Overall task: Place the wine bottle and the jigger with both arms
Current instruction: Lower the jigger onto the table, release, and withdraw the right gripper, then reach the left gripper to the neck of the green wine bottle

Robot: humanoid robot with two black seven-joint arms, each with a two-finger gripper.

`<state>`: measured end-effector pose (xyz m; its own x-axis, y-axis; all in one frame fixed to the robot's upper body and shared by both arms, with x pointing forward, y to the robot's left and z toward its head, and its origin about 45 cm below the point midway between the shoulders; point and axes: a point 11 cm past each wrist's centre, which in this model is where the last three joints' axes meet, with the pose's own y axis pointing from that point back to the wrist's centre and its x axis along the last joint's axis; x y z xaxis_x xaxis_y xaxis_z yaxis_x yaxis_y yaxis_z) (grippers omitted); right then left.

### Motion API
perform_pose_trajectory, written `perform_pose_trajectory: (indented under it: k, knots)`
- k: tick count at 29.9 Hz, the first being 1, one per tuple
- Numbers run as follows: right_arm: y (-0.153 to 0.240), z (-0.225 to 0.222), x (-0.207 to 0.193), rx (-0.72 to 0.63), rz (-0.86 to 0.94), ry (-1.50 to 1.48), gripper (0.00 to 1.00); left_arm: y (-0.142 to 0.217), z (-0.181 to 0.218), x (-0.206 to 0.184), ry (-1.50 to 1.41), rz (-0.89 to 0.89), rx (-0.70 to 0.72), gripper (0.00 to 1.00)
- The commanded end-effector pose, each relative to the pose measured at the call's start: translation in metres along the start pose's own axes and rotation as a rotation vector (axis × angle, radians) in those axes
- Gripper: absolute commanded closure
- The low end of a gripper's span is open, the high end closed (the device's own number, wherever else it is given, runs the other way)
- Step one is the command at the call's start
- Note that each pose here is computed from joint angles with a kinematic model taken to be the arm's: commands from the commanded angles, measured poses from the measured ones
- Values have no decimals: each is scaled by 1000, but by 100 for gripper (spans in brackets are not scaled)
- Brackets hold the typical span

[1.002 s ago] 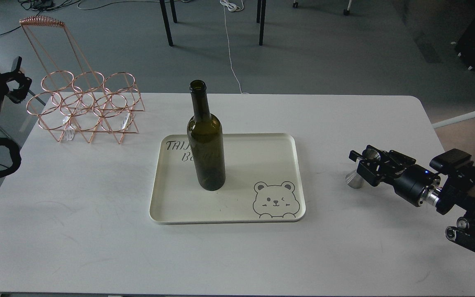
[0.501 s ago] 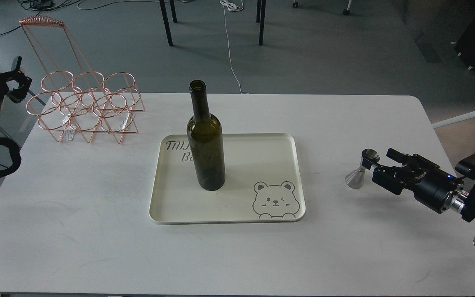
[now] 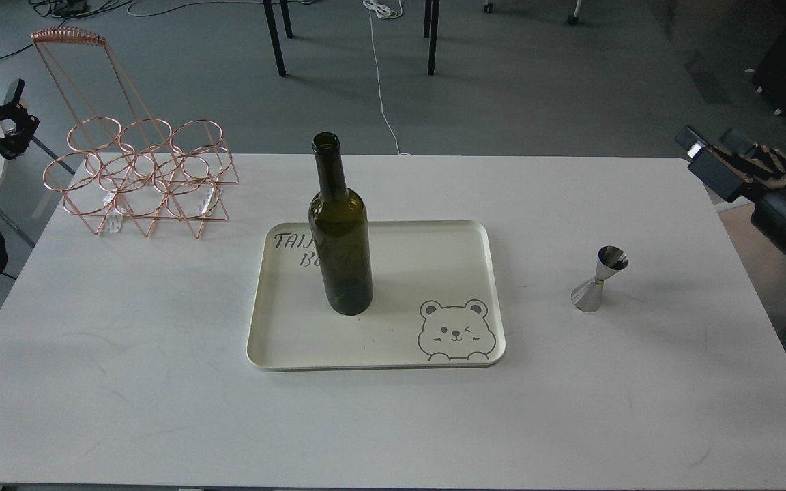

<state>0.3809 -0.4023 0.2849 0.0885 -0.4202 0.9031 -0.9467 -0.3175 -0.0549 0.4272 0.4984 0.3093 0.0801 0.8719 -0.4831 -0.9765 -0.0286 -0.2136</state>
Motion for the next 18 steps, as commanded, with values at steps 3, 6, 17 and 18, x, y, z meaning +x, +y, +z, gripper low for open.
perform_pose_trajectory:
  k: [3, 6, 17, 18]
  knots:
    - [-36, -14, 14, -22, 147, -202, 4, -4, 16, -30, -163, -145, 62, 1]
    - [-51, -21, 18, -25, 224, -313, 4, 0, 25, -56, -256, -256, 104, 2]
    - [-61, 17, 29, -142, 311, -893, 4, 40, 22, -151, -714, -660, 245, 2]
    - [-60, 22, 31, -144, 313, -938, 4, 44, 18, -156, -759, -698, 257, 2]
